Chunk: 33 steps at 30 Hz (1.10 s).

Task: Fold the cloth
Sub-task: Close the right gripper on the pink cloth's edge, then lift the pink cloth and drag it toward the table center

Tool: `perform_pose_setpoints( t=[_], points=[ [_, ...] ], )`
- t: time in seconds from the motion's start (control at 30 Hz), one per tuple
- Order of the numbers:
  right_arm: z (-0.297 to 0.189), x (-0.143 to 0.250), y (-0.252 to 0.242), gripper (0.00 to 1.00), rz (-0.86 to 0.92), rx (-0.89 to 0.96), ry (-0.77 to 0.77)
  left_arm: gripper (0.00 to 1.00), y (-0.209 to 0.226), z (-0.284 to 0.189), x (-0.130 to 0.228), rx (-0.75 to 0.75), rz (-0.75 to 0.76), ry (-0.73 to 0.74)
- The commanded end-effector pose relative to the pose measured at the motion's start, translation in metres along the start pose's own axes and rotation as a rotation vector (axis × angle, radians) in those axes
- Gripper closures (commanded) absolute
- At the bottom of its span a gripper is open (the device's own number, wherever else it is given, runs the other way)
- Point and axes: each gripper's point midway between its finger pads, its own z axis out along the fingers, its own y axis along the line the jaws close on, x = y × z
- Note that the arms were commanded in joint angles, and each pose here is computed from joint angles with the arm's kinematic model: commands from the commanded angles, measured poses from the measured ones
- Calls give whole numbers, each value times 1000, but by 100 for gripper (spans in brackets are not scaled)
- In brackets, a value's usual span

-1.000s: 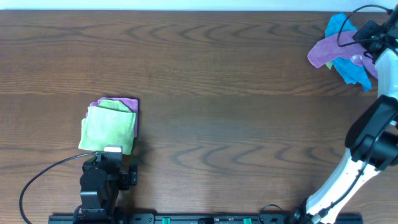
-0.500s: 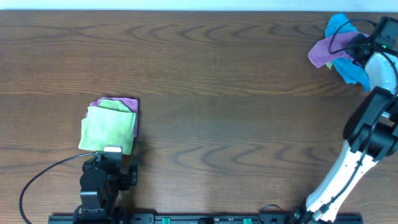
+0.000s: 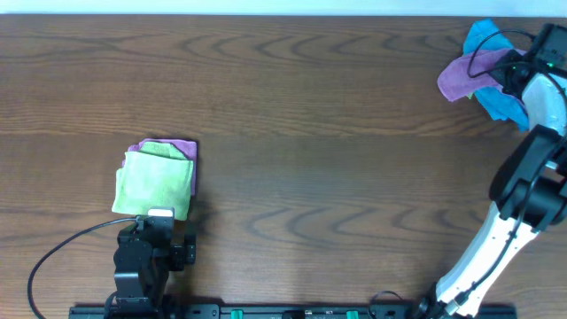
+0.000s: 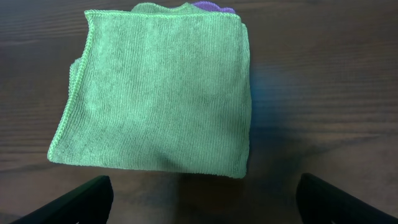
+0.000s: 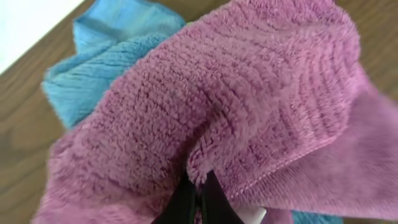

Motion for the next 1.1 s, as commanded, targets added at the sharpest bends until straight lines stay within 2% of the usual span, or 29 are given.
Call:
perform_pose_setpoints(
  t=[0.0, 0.37, 0.57, 0.77, 0.97, 1.07],
  points=[
    [-64, -36, 29, 99, -14, -57, -90, 5, 0, 2, 5, -1, -6, 12],
    [-166, -17, 75, 99, -127, -100, -50, 5, 0, 2, 5, -1, -6, 12],
    [-206, 44, 107, 99, -242, -114, 107, 5, 0, 2, 5, -1, -6, 13],
    [-243, 86, 133, 99, -420, -153, 182, 5, 0, 2, 5, -1, -6, 12],
    [-274, 117, 130, 99, -550, -186, 260, 5, 0, 2, 5, -1, -6, 12],
    [-281, 132, 121, 99, -555, -235, 281, 5, 0, 2, 5, -1, -6, 12]
  ],
)
